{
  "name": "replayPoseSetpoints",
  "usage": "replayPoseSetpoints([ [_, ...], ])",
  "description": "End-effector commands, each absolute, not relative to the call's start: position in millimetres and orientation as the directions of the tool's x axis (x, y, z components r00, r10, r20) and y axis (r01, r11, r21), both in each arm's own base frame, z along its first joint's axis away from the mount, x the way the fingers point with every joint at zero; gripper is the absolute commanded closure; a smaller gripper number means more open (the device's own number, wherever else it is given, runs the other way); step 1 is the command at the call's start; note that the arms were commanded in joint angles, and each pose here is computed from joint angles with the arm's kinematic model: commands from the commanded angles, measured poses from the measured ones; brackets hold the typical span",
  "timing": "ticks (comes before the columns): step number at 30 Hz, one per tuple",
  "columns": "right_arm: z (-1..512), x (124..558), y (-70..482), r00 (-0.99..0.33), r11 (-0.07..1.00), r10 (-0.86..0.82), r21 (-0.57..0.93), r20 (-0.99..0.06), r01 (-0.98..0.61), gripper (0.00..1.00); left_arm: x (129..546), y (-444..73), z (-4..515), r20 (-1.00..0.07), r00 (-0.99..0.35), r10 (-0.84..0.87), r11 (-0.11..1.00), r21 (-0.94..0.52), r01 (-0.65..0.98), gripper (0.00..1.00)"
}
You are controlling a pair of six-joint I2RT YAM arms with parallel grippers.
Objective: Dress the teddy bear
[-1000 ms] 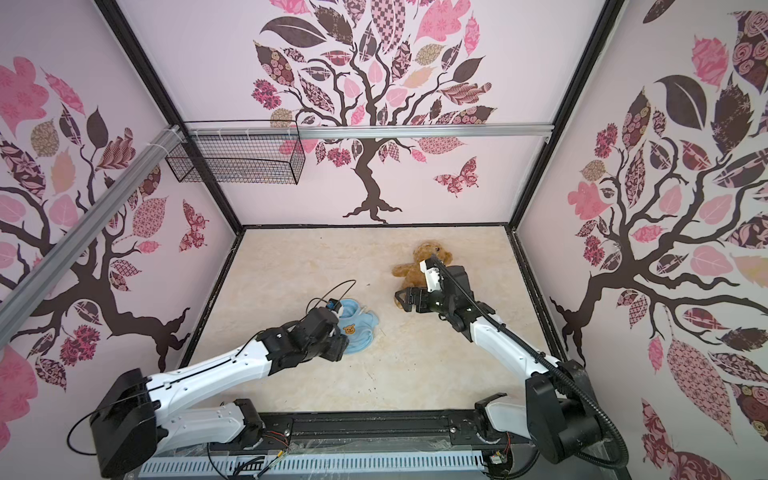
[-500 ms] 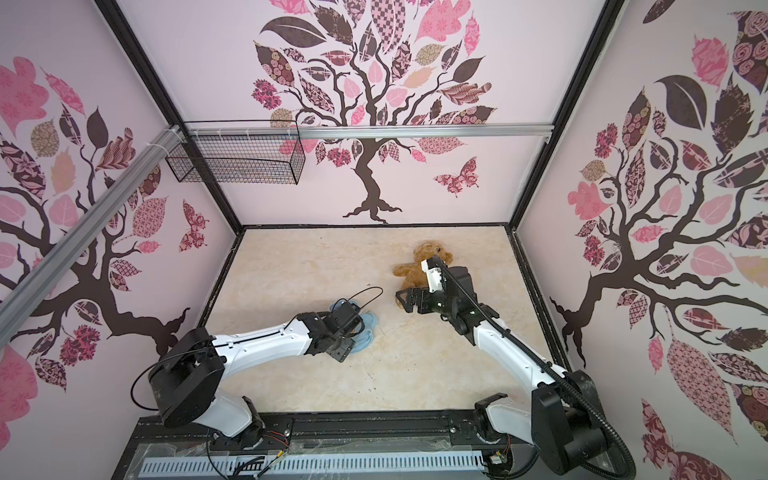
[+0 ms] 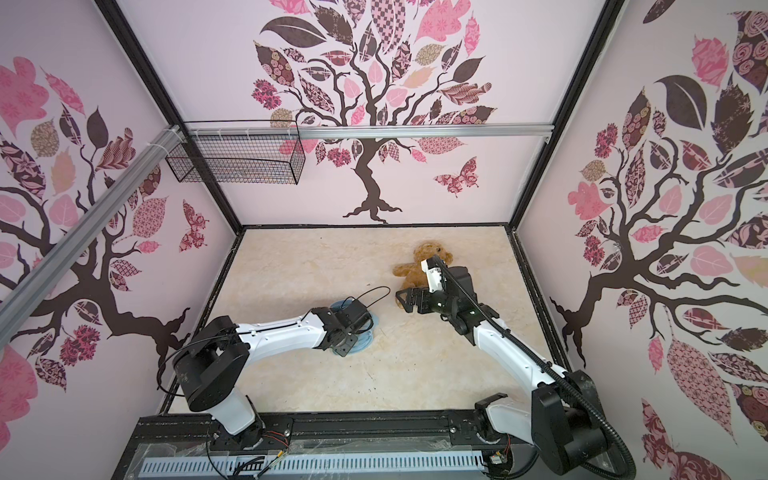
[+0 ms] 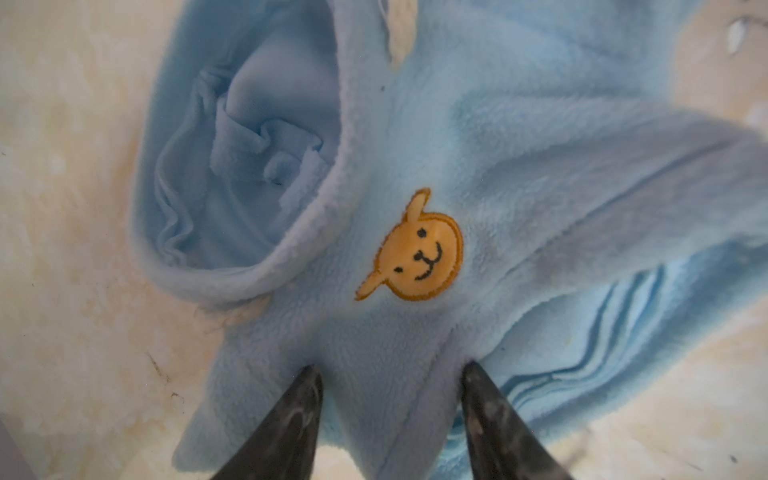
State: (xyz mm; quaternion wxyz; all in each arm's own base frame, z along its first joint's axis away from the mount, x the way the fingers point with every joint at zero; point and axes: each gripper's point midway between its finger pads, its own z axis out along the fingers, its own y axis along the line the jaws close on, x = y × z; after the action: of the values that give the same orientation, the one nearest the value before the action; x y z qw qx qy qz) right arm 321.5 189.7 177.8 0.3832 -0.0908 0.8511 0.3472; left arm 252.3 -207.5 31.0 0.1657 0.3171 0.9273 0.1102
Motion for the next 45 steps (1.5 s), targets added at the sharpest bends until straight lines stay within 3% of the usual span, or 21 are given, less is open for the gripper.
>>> replayPoseSetpoints([
  [1, 185.8, 319.6, 192.7, -0.683, 0.728, 0.113, 0.528, -0.722, -0.437, 0.00, 259.0, -216.1, 39.2, -0.256, -0.745, 0.616, 0.783, 0.306, 0.542, 0.52],
  [8, 186.8, 315.9, 190.1, -0.686, 0.734, 0.113, 0.526, -0.719, -0.430, 0.01, 260.6, -220.4, 45.4, -0.334, -0.763, 0.553, 0.833, 0.252, 0.493, 0.85],
  [12, 188.5, 306.2, 193.3, -0.686, 0.714, 0.106, 0.535, -0.720, -0.452, 0.03, 262.1, -225.9, 54.0, -0.401, -0.795, 0.455, 0.888, 0.133, 0.441, 0.98],
  [21, 183.9, 266.7, 240.6, -0.584, 0.679, -0.097, 0.376, -0.806, -0.631, 0.07, 265.8, -227.4, 75.8, -0.486, -0.861, 0.150, 0.930, -0.227, 0.290, 1.00],
  [24, 170.7, 253.8, 266.3, -0.562, 0.651, -0.173, 0.335, -0.809, -0.681, 0.08, 264.9, -225.9, 78.9, -0.484, -0.869, 0.102, 0.925, -0.274, 0.262, 1.00],
  [28, 136.8, 246.9, 292.4, -0.608, 0.617, -0.177, 0.394, -0.774, -0.681, 0.12, 263.2, -226.5, 82.2, -0.483, -0.872, 0.075, 0.918, -0.308, 0.250, 1.00],
  [34, 88.2, 265.8, 295.2, -0.638, 0.699, -0.154, 0.373, -0.754, -0.609, 0.16, 258.1, -230.0, 83.0, -0.467, -0.883, 0.041, 0.902, -0.364, 0.234, 1.00],
  [39, 66.3, 284.4, 299.2, -0.637, 0.740, -0.134, 0.352, -0.759, -0.574, 0.31, 253.2, -228.9, 80.5, -0.456, -0.889, 0.031, 0.896, -0.382, 0.227, 1.00],
  [45, 51.6, 296.5, 311.4, -0.650, 0.742, -0.132, 0.360, -0.749, -0.566, 0.73, 247.7, -228.0, 79.2, -0.452, -0.892, 0.030, 0.888, -0.397, 0.231, 1.00],
])
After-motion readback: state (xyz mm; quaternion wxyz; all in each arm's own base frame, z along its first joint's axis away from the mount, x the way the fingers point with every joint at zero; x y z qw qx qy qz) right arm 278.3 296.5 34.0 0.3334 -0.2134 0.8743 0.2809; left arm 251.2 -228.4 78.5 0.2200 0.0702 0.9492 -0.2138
